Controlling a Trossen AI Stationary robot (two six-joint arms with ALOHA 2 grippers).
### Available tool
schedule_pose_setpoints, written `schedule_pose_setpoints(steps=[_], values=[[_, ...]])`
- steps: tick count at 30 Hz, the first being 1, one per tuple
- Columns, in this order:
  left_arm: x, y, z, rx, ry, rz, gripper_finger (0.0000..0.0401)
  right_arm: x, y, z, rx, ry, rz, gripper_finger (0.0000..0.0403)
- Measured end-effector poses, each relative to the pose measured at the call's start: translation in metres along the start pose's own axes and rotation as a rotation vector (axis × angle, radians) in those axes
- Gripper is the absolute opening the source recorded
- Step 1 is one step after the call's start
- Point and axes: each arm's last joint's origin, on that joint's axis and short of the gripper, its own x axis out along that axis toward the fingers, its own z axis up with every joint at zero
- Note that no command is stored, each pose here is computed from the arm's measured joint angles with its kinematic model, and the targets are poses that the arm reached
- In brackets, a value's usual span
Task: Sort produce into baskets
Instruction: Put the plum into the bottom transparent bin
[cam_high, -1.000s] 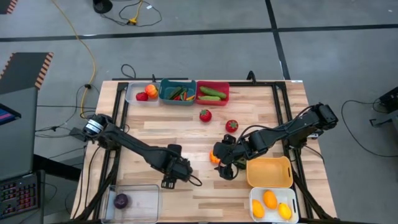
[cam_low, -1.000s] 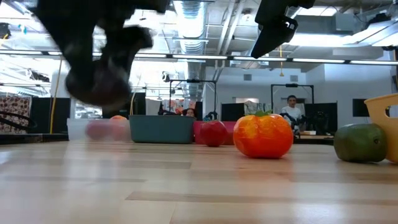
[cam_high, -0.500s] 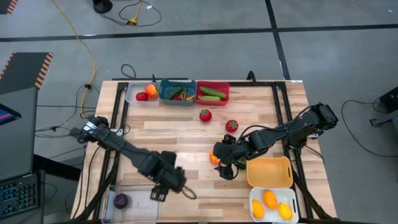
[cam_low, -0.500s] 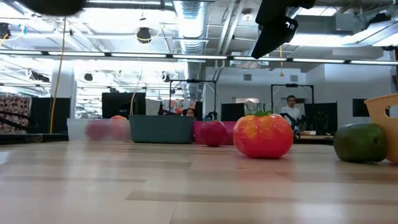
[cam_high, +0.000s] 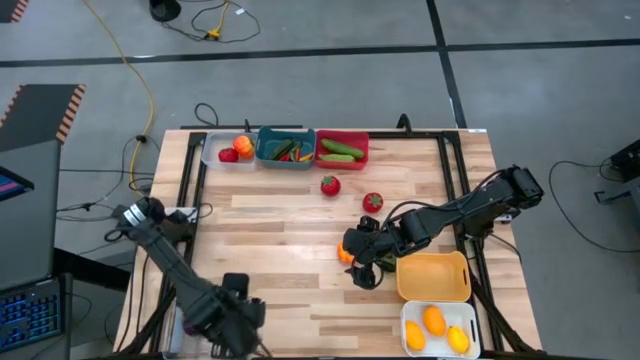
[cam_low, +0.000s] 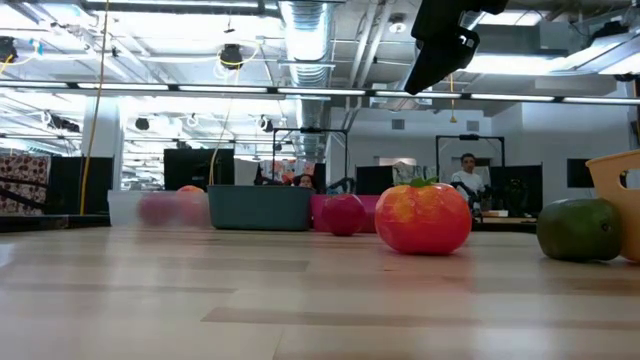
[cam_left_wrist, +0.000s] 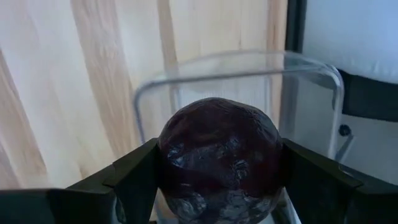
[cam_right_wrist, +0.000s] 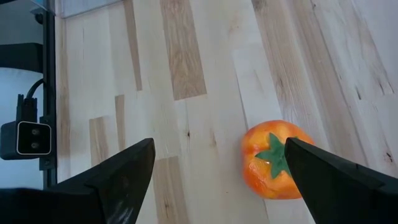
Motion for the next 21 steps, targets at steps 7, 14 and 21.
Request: schedule_pose_setpoints(steps=[7,14,21], values=[[0.001,-0.019,-0.019,0.027,-0.005,0.008,0.0291,0.0,0.0,0.0,0.0,0.001,0.001,0.0385],[0.001,-0.02,-0.02,-0.06,-0.051,0.048,0.031,0.0,0.0,0.0,0.0,0.007,0.003,0.0385],[0.001,-0.019,-0.02,-0.063,-0.052,0.05,0.0345,0.0,0.0,0.0,0.0,0.007,0.004,0.0385]])
